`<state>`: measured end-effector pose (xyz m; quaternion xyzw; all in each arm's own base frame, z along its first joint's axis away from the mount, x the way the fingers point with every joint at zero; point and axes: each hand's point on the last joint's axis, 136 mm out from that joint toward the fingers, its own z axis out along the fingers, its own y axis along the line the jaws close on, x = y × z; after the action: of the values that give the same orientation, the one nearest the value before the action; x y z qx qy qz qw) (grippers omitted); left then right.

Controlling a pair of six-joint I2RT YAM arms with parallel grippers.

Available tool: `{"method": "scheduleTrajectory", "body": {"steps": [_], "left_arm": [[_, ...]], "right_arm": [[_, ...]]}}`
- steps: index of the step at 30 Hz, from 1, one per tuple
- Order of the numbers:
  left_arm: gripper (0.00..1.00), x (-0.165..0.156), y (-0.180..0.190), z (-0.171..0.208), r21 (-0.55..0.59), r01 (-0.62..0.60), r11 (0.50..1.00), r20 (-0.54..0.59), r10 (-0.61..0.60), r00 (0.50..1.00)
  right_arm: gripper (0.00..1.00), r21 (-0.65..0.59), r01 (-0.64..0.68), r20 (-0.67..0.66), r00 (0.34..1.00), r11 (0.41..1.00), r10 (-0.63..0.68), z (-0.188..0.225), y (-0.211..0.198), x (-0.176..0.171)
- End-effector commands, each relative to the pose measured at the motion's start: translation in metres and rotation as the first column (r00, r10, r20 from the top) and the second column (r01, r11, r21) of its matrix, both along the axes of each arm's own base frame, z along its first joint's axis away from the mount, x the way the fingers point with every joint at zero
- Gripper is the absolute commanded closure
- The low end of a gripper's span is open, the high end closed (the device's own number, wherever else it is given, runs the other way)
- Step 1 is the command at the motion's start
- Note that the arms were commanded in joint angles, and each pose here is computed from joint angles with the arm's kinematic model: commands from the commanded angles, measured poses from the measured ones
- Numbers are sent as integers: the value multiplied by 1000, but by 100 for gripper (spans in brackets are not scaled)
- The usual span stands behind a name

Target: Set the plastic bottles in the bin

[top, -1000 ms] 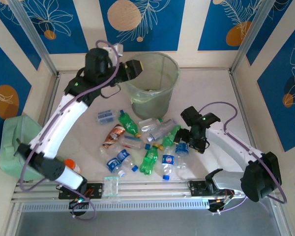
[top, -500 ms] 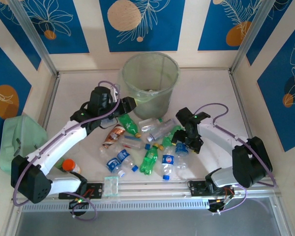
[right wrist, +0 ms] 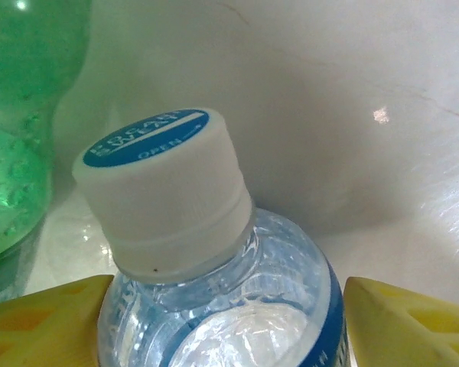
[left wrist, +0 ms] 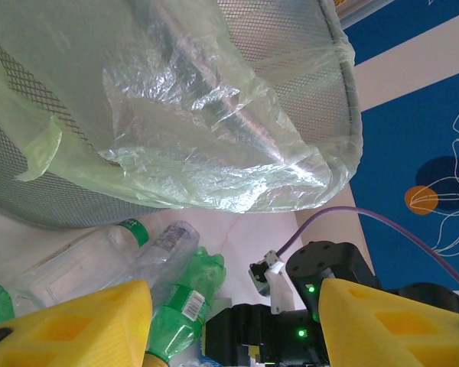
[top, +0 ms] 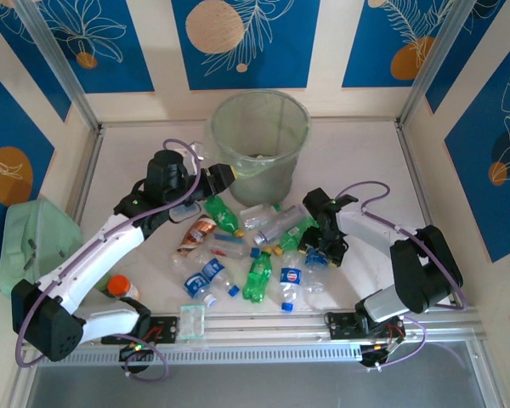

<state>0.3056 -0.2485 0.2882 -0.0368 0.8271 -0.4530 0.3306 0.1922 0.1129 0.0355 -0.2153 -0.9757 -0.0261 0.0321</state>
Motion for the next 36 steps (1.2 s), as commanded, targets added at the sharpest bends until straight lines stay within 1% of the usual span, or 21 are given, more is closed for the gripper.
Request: {"method": "scheduleTrajectory", "body": {"steps": [1,7,12,15,17,19,22,26,28,30,33,36], "left_arm": [[39,-4,0,11,20,22,1000,37,-23,999],[38,-4,3,7,42,15,999,34,-16,999],[36,-3,6,12,58,10,998,51,-13,999],[35,-2,8,14,67,6,998,58,-10,998],[35,-2,10,16,72,-2,997,64,-3,998],[34,-2,13,18,73,-10,997,72,4,997],[34,-2,17,20,81,-18,997,80,12,997],[33,1,25,29,112,-41,993,115,28,993],[33,3,30,35,120,-55,991,132,39,990],[33,5,35,36,134,-75,988,137,57,989],[33,10,48,27,171,-131,977,105,114,988],[35,14,65,9,206,-191,960,43,186,982]], "right_arm": [[23,-25,12,-20,1000,1000,-12,-8,-6,-4],[33,-40,21,-31,999,999,-22,-12,-11,-9],[39,-37,19,18,1000,999,-19,3,-14,-5],[43,-21,18,75,997,1000,-16,21,-14,1],[45,-5,21,120,993,1000,-20,35,-15,5],[45,25,18,176,984,1000,-22,54,-14,11],[45,106,4,287,957,994,-34,90,-7,23],[47,240,-53,451,890,969,-63,161,7,46],[49,286,-100,529,846,953,-70,199,15,58],[49,322,-166,613,787,932,-71,242,25,69],[49,348,-248,710,699,904,-81,296,37,86],[49,354,-313,778,622,881,-91,338,47,106]]}}
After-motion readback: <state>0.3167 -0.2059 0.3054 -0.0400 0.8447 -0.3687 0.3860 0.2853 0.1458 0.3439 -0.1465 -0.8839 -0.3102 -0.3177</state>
